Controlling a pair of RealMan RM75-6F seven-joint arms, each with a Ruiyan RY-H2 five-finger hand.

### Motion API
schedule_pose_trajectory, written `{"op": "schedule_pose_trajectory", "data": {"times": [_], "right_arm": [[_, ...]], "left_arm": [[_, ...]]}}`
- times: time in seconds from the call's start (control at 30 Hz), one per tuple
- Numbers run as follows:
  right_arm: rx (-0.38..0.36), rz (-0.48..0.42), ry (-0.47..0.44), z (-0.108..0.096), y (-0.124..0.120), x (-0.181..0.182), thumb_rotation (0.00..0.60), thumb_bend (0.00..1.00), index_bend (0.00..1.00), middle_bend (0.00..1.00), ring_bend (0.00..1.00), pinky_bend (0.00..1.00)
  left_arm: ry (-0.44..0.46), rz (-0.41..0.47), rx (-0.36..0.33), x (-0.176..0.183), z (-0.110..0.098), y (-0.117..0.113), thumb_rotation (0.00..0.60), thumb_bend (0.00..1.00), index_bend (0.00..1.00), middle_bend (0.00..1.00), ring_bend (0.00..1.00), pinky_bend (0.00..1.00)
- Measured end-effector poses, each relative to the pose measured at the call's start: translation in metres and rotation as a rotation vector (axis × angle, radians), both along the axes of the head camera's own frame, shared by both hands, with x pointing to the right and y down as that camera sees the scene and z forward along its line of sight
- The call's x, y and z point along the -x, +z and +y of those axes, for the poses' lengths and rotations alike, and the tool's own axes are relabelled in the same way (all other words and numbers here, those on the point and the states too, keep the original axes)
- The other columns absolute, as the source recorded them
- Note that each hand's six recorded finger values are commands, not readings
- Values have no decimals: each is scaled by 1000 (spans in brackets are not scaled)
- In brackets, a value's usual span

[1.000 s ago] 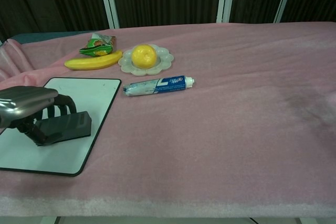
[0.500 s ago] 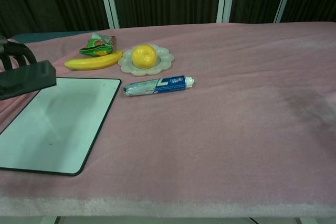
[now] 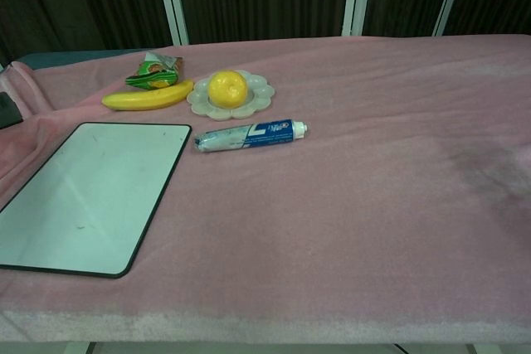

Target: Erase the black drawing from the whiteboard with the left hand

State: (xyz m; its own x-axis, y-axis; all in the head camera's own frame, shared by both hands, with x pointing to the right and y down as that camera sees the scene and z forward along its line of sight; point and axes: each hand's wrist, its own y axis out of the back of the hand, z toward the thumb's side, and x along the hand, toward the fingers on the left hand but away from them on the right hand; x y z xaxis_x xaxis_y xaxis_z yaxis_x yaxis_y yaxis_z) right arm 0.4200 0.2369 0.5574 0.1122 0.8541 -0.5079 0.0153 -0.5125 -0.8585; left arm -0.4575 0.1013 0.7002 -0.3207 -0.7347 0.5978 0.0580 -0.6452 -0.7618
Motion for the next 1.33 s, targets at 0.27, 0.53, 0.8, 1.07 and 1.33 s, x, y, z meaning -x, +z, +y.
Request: {"op": "schedule_pose_trajectory", "data": {"times": [0.27,0.53,0.8,1.07,1.33], "right_arm": [[-2,-2,2,0,-1,-1,600,305,0,0,0,0],[13,-14,-11,2,0,2,600,305,0,0,0,0],[26,-26,-21,4,-1,3,600,305,0,0,0,0],[15,-13,-11,3,0,1,600,305,0,0,0,0],[20,0,-23,4,4,5,600,305,0,0,0,0]], "left_arm": [[-56,64,95,2,9,22,600,495,147,358,391,519],[-77,141,135,0,15,18,600,330,0,12,22,340],[-10,192,80,-13,22,-4,600,298,0,0,0,177],[193,273,-146,-32,57,-63,600,320,0,0,0,91],[397,505,-335,-59,149,-124,600,315,0,0,0,59]]}}
